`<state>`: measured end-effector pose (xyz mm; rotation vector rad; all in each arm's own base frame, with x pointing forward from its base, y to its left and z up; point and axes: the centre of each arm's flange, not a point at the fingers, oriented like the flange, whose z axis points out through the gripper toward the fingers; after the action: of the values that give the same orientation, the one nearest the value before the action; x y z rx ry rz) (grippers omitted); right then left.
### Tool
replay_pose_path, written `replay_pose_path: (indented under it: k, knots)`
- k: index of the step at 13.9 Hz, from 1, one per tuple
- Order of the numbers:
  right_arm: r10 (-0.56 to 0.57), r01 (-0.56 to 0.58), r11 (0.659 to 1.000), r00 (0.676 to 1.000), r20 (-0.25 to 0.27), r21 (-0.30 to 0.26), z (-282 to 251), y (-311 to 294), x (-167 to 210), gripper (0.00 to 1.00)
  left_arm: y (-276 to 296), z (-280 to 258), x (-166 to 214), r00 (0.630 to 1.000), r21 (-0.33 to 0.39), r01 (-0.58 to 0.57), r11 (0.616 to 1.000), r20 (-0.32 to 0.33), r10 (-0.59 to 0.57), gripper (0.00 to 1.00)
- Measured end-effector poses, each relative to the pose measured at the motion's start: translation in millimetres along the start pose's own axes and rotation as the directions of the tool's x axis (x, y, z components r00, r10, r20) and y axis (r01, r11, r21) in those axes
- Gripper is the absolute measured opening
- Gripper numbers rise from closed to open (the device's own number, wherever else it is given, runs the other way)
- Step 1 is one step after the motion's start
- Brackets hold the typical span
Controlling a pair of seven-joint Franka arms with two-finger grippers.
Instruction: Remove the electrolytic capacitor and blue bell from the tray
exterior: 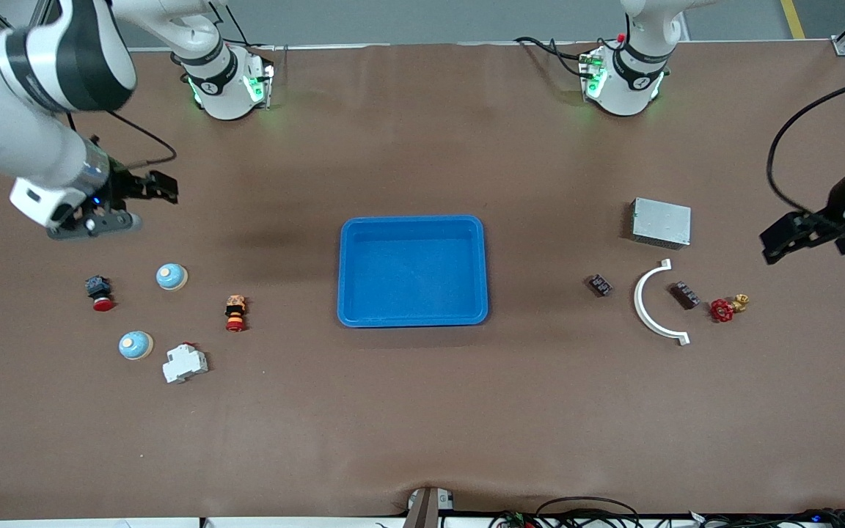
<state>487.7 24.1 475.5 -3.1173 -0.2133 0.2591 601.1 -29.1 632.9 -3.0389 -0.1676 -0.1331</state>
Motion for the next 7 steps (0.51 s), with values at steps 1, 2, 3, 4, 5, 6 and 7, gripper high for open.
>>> replay_pose_path:
  k: [1, 2, 3, 4, 5, 6, 7]
  knots:
    - [0.022, -0.022, 1.0, 0.999, -0.033, 0.003, -16.1, 10.7, -5.3, 1.0, -8.0, -8.1, -9.9, 1.0, 0.0, 0.007, 1.0, 0.022, -0.007, 1.0]
    - [0.039, -0.039, 0.999, 0.997, -0.061, 0.004, -36.7, 19.0, -5.2, 1.0, -12.0, -15.9, -20.0, 0.999, 0.002, 0.01, 1.0, 0.035, -0.01, 1.0]
    - [0.051, -0.051, 0.999, 0.996, -0.076, 0.003, -59.4, 24.7, -2.0, 1.0, -12.6, -23.3, -30.5, 0.999, 0.003, 0.01, 1.0, 0.042, -0.01, 1.0]
    - [0.065, -0.065, 0.998, 0.995, -0.079, 0.002, -83.0, 29.7, 3.0, 1.0, -11.7, -30.3, -40.7, 0.999, 0.0, 0.008, 1.0, 0.044, -0.008, 1.0]
    - [0.082, -0.082, 0.997, 0.993, -0.081, 0.002, -106.0, 36.2, 8.7, 1.0, -10.9, -35.6, -50.1, 0.999, -0.01, 0.007, 1.0, 0.049, -0.007, 1.0]
    - [0.098, -0.098, 0.995, 0.991, -0.093, 0.002, -129.2, 44.5, 13.1, 1.0, -11.2, -38.6, -58.5, 0.998, -0.024, 0.009, 1.0, 0.057, -0.008, 1.0]
    - [0.111, -0.111, 0.994, 0.987, -0.114, 0.0, -151.1, 51.6, 15.2, 1.0, -12.6, -39.4, -65.2, 0.998, -0.042, 0.014, 0.999, 0.066, -0.011, 1.0]
